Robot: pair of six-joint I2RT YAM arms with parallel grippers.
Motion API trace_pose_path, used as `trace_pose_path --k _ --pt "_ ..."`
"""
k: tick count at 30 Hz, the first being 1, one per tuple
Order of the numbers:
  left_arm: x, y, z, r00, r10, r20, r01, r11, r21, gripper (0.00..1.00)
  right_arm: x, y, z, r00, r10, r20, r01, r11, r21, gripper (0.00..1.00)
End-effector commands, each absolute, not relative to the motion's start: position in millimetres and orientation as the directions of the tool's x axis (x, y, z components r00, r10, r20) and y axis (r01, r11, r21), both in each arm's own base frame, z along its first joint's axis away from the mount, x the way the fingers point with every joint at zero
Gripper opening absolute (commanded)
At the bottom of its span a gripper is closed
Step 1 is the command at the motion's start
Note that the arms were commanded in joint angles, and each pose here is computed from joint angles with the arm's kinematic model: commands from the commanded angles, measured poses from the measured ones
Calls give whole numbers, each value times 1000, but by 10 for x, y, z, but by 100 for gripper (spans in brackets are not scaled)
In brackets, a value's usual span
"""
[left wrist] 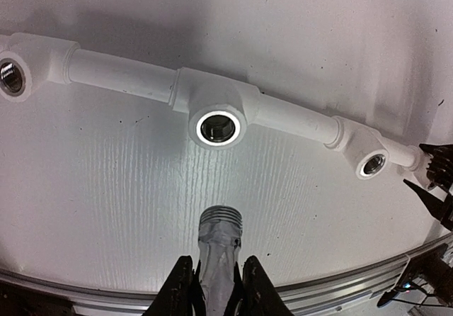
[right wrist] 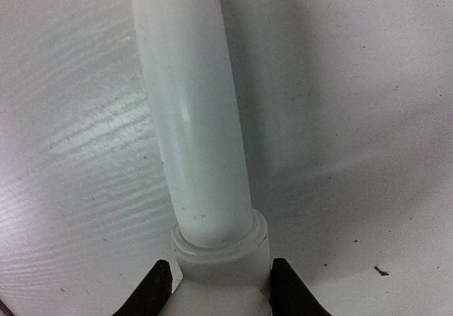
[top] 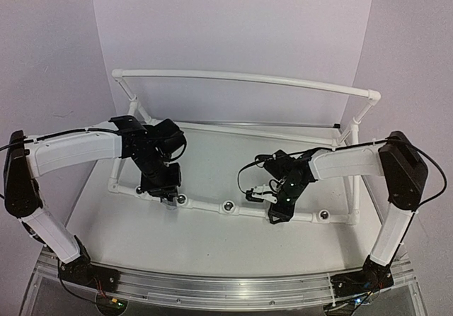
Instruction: Install the water faucets
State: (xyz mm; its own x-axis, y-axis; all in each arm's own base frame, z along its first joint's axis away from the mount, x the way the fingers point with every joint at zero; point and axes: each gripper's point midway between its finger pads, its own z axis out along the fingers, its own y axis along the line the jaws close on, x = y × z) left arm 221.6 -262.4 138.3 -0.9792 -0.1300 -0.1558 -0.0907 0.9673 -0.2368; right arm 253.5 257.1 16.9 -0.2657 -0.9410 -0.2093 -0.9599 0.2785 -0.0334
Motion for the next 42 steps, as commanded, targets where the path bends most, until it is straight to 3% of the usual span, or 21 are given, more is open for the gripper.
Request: trace_pose_path --k 1,6,14,31,42 --pt "2264 -2585 1504 -972 -38 -232 17 973 -231 0 2104 2849 241 -337 -900 -277 -936 288 201 62" --pt "2308 -2629 1391 -965 70 -254 123 972 -199 0 2198 2774 202 -329 -902 -279 -944 306 123 69" --pt "2298 -2735 1066 -957 168 -235 217 956 -199 0 2291 2716 151 -337 -902 -268 -941 333 62 70" --pt "2466 -2536 978 -924 175 -339 217 972 -89 0 2200 2739 172 -322 -902 -287 -947 306 100 71" --pt "2508 -2569 930 -914 186 -360 233 968 -91 0 2203 2706 109 -327 -908 -261 -945 312 97 65"
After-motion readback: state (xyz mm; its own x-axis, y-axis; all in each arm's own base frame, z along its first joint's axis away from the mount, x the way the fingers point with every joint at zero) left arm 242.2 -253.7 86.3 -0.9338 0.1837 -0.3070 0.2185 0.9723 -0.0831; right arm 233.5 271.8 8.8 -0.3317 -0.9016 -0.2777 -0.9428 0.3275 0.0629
